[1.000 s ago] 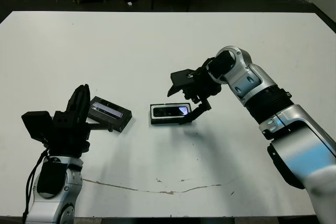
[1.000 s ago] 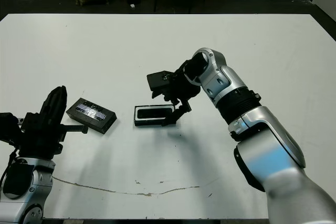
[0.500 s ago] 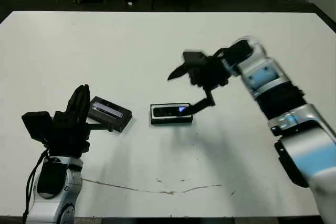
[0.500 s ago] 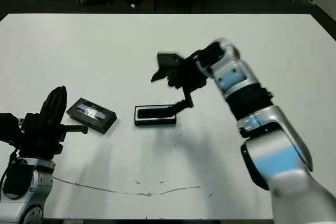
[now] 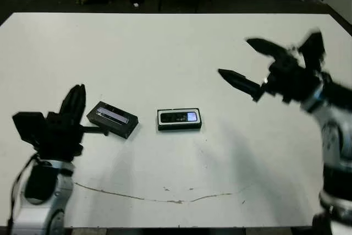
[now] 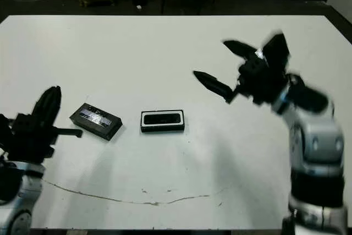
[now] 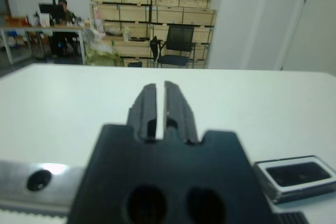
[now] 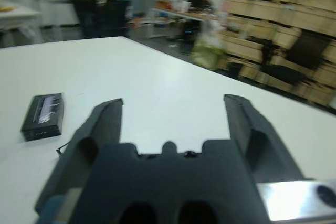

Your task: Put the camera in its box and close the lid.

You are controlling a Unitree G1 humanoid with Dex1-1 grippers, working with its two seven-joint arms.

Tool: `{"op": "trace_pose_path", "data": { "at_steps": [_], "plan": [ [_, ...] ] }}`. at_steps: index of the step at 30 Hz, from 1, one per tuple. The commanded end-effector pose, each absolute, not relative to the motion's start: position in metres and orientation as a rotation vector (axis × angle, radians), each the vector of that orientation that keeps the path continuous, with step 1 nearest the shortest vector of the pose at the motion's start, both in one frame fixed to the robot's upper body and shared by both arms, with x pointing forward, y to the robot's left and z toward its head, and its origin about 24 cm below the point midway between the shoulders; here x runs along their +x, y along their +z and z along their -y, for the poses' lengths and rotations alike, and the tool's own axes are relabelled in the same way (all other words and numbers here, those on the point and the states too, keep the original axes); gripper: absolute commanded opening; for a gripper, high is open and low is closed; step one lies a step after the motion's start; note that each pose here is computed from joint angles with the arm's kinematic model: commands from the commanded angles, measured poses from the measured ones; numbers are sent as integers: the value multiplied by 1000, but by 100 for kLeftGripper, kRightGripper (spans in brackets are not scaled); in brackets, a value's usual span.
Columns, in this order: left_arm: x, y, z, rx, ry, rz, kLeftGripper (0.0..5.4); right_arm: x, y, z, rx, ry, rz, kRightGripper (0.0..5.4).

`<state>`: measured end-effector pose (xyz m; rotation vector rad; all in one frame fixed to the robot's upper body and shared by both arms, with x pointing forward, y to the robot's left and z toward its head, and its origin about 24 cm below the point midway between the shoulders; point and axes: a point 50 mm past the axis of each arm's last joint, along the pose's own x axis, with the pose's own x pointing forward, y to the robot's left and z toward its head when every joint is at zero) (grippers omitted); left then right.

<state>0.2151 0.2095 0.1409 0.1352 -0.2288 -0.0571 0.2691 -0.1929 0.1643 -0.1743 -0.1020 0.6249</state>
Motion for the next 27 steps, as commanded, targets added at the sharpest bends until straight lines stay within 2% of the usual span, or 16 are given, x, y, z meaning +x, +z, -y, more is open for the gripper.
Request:
{"op": "trace_pose_path", "data": {
  "at_steps": [1,5,9,13,16,23,27],
  "plan": [
    [225,156,-222,270,-136,208,0,250,147,198,-138,555,93,339],
    [249,178,-241,470,-340,161,0,239,135,204,-137,518,66,249],
    [279,195,-258,599,-522,32,0,240,131,207,-154,494,46,152],
    [301,208,-256,784,-643,-87,0,243,131,206,-152,486,34,61],
    [308,214,-245,921,-762,-185,36,245,131,207,-153,481,35,0],
    [315,211,-216,1293,-1117,-403,201,246,130,208,-148,455,19,0],
    [319,200,-207,1266,-1267,-535,296,245,127,207,-117,437,4,0]
  ]
}}
